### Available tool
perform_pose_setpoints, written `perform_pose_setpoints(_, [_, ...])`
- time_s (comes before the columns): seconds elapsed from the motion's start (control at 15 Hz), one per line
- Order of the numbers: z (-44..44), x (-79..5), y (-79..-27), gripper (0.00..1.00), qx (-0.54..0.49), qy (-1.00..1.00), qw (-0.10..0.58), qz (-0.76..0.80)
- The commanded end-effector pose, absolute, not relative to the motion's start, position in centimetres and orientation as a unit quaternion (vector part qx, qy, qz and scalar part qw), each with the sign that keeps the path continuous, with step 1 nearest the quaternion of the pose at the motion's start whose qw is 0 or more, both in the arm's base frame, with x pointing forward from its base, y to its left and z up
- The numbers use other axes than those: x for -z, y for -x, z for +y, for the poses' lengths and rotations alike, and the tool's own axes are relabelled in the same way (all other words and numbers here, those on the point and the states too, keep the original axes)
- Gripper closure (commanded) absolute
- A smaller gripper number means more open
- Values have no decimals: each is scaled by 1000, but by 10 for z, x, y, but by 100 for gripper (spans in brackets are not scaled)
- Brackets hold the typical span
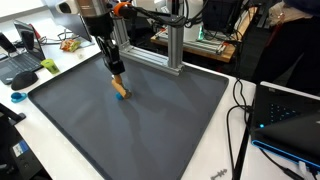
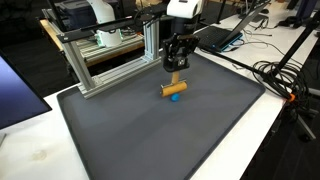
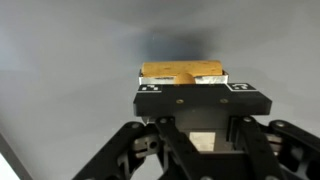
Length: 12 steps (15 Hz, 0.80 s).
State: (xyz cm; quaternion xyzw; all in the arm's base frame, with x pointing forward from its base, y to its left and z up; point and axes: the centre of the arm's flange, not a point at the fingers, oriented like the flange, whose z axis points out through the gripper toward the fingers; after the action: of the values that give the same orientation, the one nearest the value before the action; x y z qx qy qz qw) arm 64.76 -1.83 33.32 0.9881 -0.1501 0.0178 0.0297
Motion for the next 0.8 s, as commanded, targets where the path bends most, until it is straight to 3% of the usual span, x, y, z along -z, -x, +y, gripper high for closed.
perform_pose_setpoints(0.0, [-20,-345,-655,78,-45,-986,17,-161])
perform_pose_setpoints(0.73, [-16,-339,-665,78,-84,-984,7,-157])
